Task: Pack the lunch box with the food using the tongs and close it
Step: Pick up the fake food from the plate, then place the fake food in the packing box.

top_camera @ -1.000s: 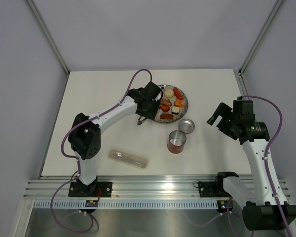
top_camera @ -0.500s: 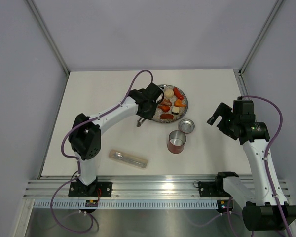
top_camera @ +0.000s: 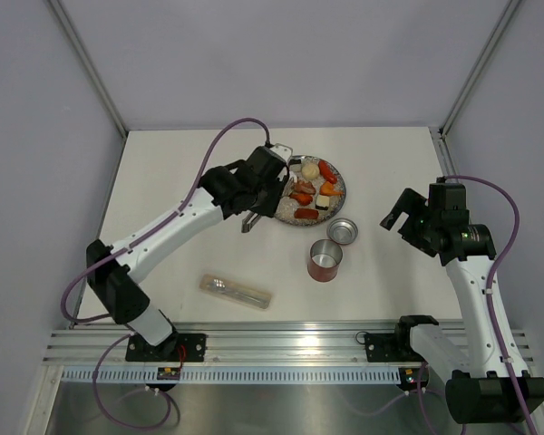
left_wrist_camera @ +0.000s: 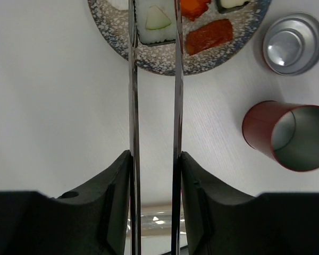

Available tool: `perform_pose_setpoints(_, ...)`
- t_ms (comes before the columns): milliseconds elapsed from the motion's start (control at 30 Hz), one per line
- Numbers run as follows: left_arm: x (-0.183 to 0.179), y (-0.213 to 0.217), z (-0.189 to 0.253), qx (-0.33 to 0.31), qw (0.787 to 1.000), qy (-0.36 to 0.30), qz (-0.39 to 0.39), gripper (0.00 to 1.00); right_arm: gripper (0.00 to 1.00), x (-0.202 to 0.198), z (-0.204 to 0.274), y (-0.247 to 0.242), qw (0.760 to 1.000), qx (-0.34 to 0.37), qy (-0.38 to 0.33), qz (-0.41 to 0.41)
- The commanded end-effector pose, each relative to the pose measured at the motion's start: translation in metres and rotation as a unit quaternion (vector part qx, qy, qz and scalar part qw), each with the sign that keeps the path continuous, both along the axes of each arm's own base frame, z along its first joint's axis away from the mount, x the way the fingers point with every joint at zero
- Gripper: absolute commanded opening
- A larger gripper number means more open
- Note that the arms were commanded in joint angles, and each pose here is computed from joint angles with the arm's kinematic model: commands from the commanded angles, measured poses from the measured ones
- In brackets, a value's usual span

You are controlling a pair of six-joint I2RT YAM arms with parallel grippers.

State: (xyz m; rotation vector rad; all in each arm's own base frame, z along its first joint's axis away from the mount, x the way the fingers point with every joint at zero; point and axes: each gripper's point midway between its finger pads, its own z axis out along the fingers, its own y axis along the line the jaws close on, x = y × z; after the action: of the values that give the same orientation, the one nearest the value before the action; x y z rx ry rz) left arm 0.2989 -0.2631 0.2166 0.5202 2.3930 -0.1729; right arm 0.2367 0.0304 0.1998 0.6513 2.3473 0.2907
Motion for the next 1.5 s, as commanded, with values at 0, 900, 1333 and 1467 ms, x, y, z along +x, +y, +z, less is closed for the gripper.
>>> perform_pose_setpoints(0,-0.029,-0.013,0.017,-0.029,0.998,-0.001,-0.048,0.25,0.99,0.004,0.015,0.001,1.000,-0.001,-0.025,0.006)
perform_pose_setpoints(900,-0.148,-0.073,0.010,-0.092,0.963,0.067,-0.245,0.27,0.99,0.003,0.004,0.001,1.000,-0.002,-0.015,0.008)
perform_pose_setpoints(1333,-0.143,-0.081,0.006,-0.086,0.963,0.070,-0.245,0.58,0.99,0.003,0.002,0.002,1.000,-0.002,-0.012,0.009)
perform_pose_setpoints(1467,-0.143,-0.083,0.011,-0.092,0.963,0.066,-0.246,0.59,0.99,0.003,0.003,0.001,1.000,-0.003,-0.013,0.010)
